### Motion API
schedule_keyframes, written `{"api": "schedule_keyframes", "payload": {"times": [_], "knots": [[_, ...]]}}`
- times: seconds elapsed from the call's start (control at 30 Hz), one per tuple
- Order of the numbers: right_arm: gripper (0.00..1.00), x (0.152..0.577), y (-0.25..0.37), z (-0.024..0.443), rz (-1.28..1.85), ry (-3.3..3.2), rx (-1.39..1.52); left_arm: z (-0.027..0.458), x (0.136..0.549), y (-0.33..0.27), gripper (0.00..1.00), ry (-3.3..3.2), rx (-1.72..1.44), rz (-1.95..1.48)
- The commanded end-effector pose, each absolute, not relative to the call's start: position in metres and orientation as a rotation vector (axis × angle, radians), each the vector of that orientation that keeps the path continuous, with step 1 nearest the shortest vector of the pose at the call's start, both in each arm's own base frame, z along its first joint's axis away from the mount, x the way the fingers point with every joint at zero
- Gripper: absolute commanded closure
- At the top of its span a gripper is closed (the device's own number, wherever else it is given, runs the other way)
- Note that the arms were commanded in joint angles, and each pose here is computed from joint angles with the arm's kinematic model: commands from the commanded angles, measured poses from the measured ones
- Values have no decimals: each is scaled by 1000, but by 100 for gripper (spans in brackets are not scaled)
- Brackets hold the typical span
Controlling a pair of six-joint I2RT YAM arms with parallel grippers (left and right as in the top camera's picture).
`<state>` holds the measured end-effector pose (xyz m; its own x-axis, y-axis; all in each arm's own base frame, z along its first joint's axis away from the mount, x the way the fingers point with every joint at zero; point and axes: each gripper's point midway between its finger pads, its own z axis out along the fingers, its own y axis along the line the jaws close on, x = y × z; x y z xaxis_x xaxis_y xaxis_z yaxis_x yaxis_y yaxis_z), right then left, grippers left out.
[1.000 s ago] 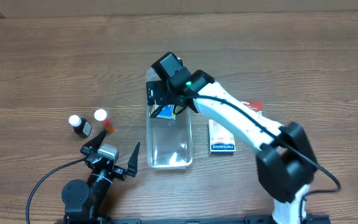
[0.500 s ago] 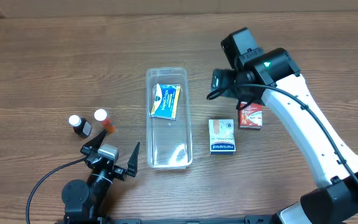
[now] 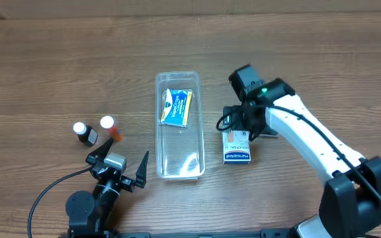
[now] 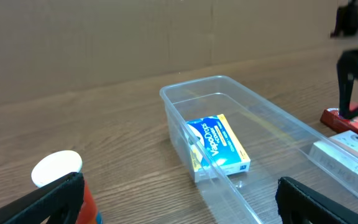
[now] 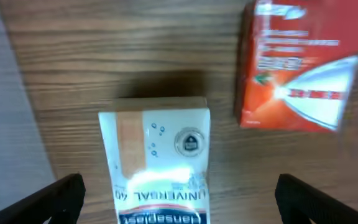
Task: Pack container
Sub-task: 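Grasp the white Hansaplast box with the right gripper, then lower the Hansaplast box into the container's near end and release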
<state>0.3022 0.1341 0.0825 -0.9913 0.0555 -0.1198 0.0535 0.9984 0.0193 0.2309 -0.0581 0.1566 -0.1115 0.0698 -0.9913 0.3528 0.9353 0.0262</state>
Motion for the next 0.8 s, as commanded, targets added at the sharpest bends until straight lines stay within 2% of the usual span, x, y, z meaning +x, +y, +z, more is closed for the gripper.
{"api": "schedule_keyframes", "payload": {"times": [0.0,0.1,0.23,0.53,0.63,0.67,0.7,0.77], "knots": [[0,295,136,67,68,3045,34,158,230,-61,0,1666,326,-267],[0,291,136,58,80,3053,23,158,230,-61,0,1666,326,-267],[0,271,156,46,281,3115,-107,158,230,-61,0,1666,326,-267],[0,257,145,14,235,3155,-36,158,230,-61,0,1666,326,-267],[11,257,143,12,211,3150,11,158,230,-61,0,1666,326,-267],[18,260,141,12,195,3141,23,158,230,-61,0,1666,326,-267],[29,263,139,13,168,3128,52,158,230,-61,0,1666,326,-267],[32,267,138,15,157,3117,52,158,230,-61,0,1666,326,-267]]}}
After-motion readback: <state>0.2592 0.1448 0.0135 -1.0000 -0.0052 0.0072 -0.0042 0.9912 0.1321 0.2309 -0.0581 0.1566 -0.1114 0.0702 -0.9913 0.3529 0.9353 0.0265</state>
